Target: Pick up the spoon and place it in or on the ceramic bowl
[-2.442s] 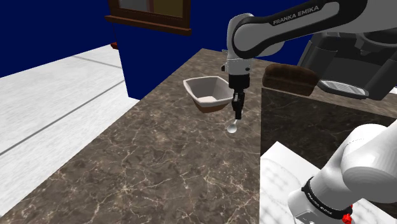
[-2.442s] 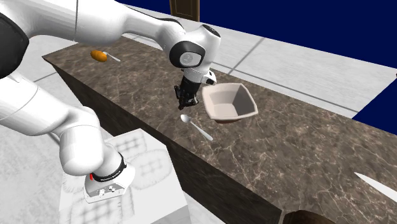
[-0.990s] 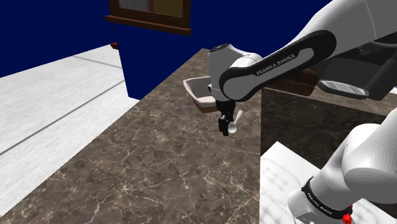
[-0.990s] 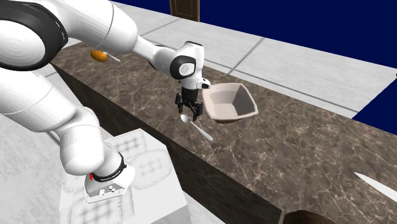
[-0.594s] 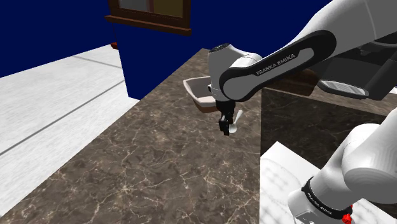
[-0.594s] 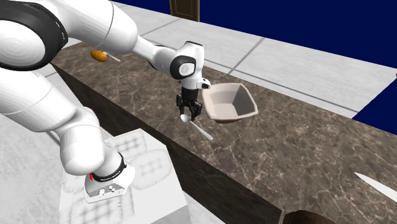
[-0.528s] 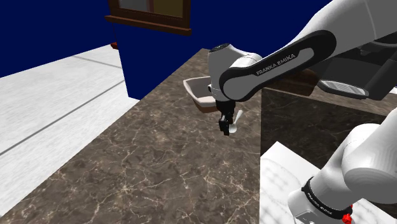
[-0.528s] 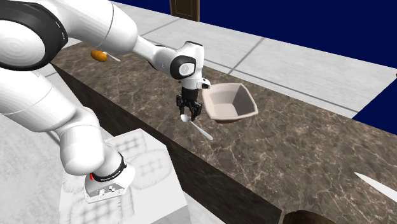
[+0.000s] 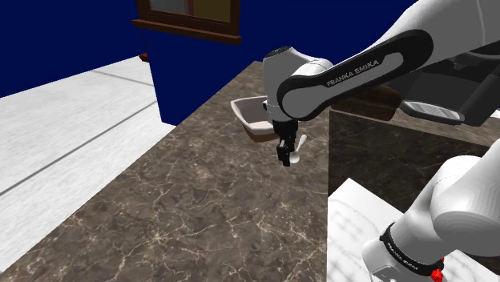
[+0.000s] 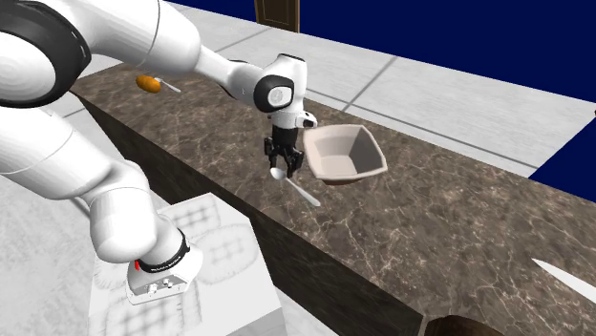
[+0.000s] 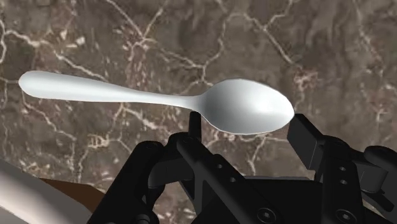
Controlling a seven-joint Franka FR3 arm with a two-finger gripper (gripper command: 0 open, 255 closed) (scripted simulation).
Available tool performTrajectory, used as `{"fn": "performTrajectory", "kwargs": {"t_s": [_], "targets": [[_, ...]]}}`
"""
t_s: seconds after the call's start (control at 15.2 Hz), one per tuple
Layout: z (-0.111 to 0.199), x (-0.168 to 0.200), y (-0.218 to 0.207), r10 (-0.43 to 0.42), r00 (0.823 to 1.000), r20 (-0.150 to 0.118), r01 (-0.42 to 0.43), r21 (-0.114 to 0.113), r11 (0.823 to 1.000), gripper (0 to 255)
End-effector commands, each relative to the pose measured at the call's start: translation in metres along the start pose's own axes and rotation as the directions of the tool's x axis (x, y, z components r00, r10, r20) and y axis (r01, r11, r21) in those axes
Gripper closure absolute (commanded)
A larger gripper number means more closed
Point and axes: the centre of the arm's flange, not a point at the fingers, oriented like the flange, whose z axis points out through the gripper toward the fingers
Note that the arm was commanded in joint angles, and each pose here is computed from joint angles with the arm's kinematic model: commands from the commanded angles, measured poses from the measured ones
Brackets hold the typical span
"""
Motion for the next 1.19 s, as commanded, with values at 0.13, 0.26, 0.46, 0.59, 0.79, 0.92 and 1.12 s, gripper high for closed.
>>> {"fn": "performTrajectory", "kwargs": {"t_s": [0.13, 0.26, 0.46, 0.59, 0.79, 0.92, 1.12], "targets": [[-0.021, -0.007, 0.001, 0.0, 1.0, 0.0, 0.0, 0.0, 1.0, 255], [-0.032, -0.01, 0.002, 0.0, 1.0, 0.0, 0.0, 0.0, 1.0, 255], [-0.047, -0.014, 0.003, 0.0, 1.0, 0.0, 0.0, 0.0, 1.0, 255], [-0.057, -0.017, 0.004, 0.0, 1.0, 0.0, 0.0, 0.0, 1.0, 255], [-0.072, -0.022, 0.005, 0.0, 1.0, 0.0, 0.0, 0.0, 1.0, 255], [-0.082, -0.025, 0.005, 0.0, 1.0, 0.0, 0.0, 0.0, 1.0, 255], [-0.097, -0.029, 0.007, 0.0, 1.0, 0.0, 0.0, 0.0, 1.0, 255]]}}
